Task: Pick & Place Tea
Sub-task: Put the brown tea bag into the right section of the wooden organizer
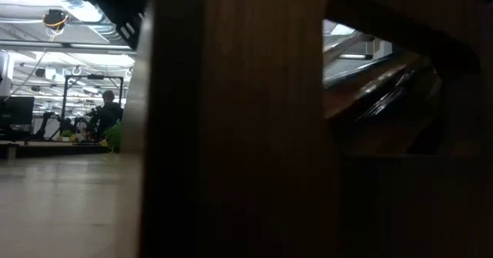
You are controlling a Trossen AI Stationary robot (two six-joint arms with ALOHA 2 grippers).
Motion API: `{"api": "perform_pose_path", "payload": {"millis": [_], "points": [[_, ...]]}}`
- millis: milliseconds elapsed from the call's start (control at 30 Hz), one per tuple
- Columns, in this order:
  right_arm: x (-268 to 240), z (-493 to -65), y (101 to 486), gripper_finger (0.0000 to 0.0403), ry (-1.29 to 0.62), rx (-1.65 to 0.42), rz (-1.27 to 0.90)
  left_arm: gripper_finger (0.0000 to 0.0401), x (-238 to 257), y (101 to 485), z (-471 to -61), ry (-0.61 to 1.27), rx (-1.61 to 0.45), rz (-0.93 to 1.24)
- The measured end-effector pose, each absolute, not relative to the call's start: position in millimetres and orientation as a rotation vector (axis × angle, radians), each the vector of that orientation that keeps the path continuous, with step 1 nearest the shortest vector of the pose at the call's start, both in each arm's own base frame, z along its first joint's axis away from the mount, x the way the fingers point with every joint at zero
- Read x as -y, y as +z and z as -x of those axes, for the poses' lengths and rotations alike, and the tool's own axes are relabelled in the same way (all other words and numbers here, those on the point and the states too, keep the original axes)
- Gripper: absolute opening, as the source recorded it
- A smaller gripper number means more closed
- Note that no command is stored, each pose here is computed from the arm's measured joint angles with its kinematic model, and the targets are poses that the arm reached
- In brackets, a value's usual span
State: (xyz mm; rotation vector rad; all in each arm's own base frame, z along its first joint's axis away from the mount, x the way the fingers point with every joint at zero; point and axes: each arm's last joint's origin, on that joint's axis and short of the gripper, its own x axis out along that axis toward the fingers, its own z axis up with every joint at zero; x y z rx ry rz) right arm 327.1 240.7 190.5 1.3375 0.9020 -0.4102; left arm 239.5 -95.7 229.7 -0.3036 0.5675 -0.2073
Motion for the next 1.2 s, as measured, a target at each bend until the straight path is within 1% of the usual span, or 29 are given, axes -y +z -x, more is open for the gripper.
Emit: {"api": "perform_pose_path", "payload": {"millis": [100,300,633,767,867,1100,1200], "points": [[-237.8,-327.4,189.4,0.0003,-0.44,-0.88,-1.321,0.0015,95.9,229.7,-239.5,-0.214,-0.568,0.3],[-236.8,-328.2,189.5,0.0003,-0.439,-0.878,-1.32,0.0015,95.2,229.7,-239.8,-0.211,-0.567,0.299],[-248.8,-329.1,196.4,0.0004,-0.324,-0.863,-1.377,0.0015,95.2,229.8,-239.9,-0.211,-0.566,0.299],[-251.4,-327.2,196.5,0.0004,-0.326,-0.853,-1.376,0.0016,95.2,229.8,-239.9,-0.21,-0.567,0.306],[-250.7,-327.5,196.6,0.0011,-0.338,-0.828,-1.373,0.0014,95.2,229.8,-239.9,-0.209,-0.567,0.306],[-249.3,-326.5,195.0,0.0041,-0.359,-0.835,-1.359,0.0016,95.2,229.8,-239.9,-0.209,-0.567,0.306],[-249.2,-326.4,194.9,0.0045,-0.361,-0.836,-1.357,0.0017,95.2,229.8,-239.9,-0.209,-0.567,0.306]]}}
